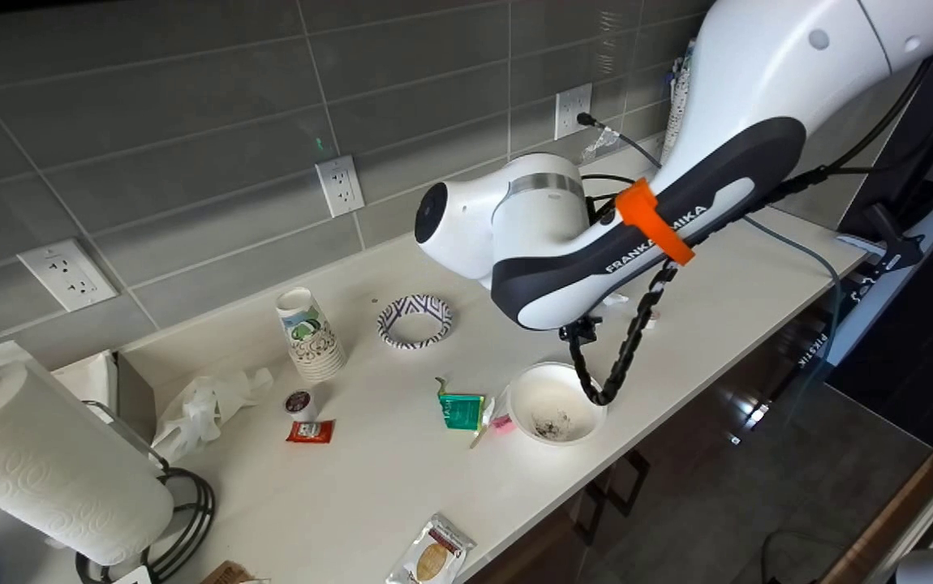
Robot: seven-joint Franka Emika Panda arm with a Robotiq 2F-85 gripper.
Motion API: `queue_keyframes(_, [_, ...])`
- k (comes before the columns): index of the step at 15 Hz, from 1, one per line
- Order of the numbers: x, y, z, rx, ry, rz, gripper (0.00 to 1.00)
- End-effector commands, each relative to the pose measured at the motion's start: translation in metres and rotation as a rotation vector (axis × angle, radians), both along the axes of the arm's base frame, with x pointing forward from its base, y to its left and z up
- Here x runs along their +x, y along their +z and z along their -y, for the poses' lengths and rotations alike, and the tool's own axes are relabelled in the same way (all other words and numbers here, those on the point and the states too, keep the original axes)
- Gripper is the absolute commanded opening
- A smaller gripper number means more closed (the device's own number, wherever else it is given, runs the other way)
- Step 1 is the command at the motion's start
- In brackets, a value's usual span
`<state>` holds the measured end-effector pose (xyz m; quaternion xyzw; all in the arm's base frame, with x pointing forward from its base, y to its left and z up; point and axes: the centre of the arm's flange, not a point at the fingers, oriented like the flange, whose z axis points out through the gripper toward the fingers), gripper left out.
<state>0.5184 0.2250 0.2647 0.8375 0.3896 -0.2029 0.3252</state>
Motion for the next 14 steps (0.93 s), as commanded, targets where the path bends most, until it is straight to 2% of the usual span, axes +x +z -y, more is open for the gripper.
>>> queue_keyframes(1, [0.0,0.0,-0.007,0.108,-0.145,0.077,0.13])
queue_keyframes(9, [-0.002,0.002,-0.03,0.44,-0.318,0.314,0.13])
queue_keyframes(14, [-0.02,0.024,-0.034,0.621,-0.339,0.549,0.13])
